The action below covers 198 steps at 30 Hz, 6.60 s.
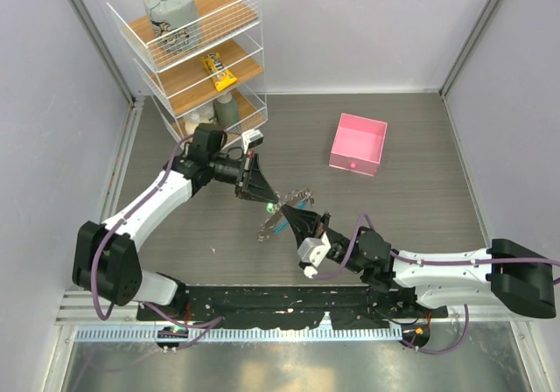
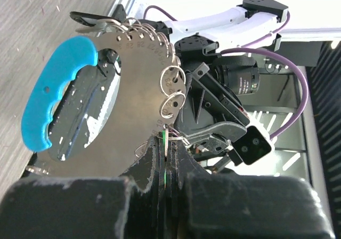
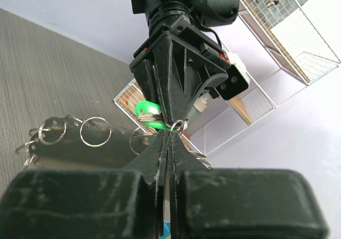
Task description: Remove the keys from the keyring
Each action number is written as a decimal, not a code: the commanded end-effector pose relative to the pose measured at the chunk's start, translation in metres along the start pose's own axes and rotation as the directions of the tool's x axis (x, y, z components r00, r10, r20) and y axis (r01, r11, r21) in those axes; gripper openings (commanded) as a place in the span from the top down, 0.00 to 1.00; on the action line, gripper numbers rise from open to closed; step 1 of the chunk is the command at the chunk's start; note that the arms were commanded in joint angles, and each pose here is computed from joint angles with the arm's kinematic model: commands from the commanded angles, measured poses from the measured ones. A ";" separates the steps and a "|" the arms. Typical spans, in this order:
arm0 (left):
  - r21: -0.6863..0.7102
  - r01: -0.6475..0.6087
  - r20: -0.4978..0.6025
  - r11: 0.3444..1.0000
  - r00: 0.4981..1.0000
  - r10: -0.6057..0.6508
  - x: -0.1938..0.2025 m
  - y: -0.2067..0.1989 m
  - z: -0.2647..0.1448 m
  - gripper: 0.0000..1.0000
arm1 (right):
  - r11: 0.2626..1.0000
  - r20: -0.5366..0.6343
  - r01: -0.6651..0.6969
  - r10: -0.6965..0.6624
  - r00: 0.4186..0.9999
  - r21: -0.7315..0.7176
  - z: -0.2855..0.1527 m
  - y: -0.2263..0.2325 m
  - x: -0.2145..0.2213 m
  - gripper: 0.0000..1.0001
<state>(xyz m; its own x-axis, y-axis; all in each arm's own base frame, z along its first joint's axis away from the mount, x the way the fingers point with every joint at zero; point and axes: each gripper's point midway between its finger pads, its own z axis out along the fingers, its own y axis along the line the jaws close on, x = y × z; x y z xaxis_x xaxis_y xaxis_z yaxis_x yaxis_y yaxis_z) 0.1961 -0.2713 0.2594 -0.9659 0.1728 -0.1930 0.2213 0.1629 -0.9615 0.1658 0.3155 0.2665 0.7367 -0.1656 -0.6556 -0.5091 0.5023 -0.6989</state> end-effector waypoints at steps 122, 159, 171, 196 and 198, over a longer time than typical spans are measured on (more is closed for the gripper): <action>-0.071 -0.088 0.040 0.994 0.995 0.091 -0.023 -0.020 -0.004 1.00 | 0.893 0.001 -0.448 0.449 0.894 -0.038 0.005 -0.032 -0.002 0.95; -0.690 -0.053 0.169 0.722 0.958 0.232 -0.057 0.136 -0.042 1.00 | 0.737 -0.393 -0.650 0.662 0.638 0.186 0.026 -0.025 0.108 0.95; -0.795 -0.033 0.174 0.606 0.944 0.280 -0.075 0.179 -0.049 0.99 | 0.639 -0.476 -0.588 0.767 0.431 0.496 -0.019 -0.039 0.188 0.73; -0.879 -0.027 0.254 0.476 0.818 0.516 -0.123 0.167 -0.079 0.00 | 0.530 -0.355 -0.413 0.831 0.429 0.740 -0.082 -0.095 0.185 0.32; -0.883 -0.027 0.282 0.468 0.767 0.577 -0.109 0.151 -0.091 0.00 | 0.491 -0.312 -0.434 0.852 0.419 0.755 -0.078 -0.109 0.169 0.29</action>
<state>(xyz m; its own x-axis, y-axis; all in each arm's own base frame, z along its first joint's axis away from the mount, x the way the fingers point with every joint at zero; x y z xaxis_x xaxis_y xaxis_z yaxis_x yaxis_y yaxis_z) 0.3489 -0.1892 0.0887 -0.8180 0.0190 -0.5750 0.2227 0.9320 -0.2860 0.3113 0.1721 0.1673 -0.3052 -0.0269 -0.9519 -0.2867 0.9558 0.0649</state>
